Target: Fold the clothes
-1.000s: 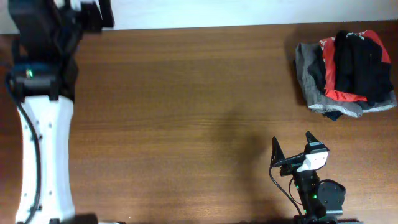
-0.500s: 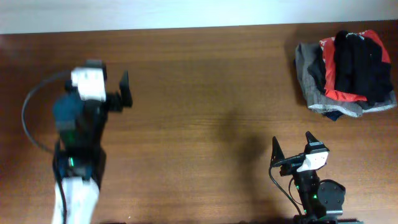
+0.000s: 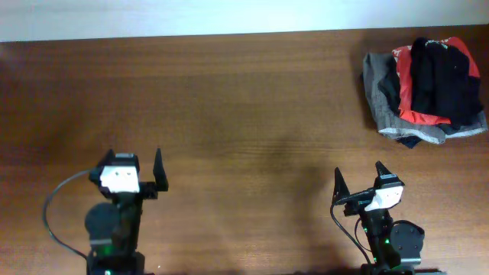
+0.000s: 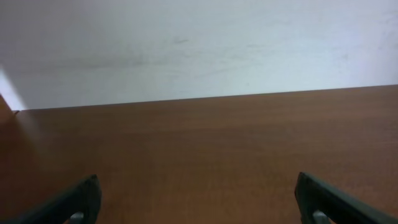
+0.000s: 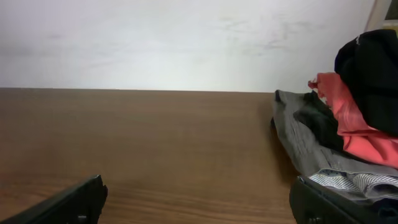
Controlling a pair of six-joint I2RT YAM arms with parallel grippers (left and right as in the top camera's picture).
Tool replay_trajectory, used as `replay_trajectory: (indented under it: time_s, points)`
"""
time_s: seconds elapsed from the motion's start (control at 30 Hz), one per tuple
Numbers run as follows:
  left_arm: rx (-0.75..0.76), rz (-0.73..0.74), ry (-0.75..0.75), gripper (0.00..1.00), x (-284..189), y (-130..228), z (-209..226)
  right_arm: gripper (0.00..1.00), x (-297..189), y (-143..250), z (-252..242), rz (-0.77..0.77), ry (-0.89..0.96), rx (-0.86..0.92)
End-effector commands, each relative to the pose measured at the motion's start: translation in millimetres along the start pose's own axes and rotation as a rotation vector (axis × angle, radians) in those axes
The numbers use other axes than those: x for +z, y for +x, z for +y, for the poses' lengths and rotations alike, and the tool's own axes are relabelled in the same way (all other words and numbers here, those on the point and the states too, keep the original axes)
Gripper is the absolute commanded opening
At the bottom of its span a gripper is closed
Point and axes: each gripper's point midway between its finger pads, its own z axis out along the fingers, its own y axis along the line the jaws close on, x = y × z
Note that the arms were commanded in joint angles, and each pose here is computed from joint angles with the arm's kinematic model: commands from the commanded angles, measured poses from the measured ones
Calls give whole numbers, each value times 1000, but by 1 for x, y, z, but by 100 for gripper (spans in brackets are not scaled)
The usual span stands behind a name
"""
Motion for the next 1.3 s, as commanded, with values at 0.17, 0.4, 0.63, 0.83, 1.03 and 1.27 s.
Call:
replay_trajectory:
  time_s: [0.17, 0.4, 0.63, 0.83, 1.03, 1.27]
  points:
    - [-19, -53, -49, 99, -14, 32, 9, 99, 0, 2, 0, 0, -2, 12]
    - [-16, -77, -48, 99, -19, 37, 8, 99, 0, 2, 0, 0, -2, 12]
    - [-25, 40, -51, 99, -26, 68, 7, 99, 0, 2, 0, 0, -2, 12]
    - [-24, 22, -61, 99, -32, 65, 8, 99, 0, 2, 0, 0, -2, 12]
    - [-20, -37, -65, 99, -36, 52, 9, 98, 0, 2, 0, 0, -2, 12]
    - [-20, -36, -65, 99, -36, 52, 9, 99, 0, 2, 0, 0, -2, 12]
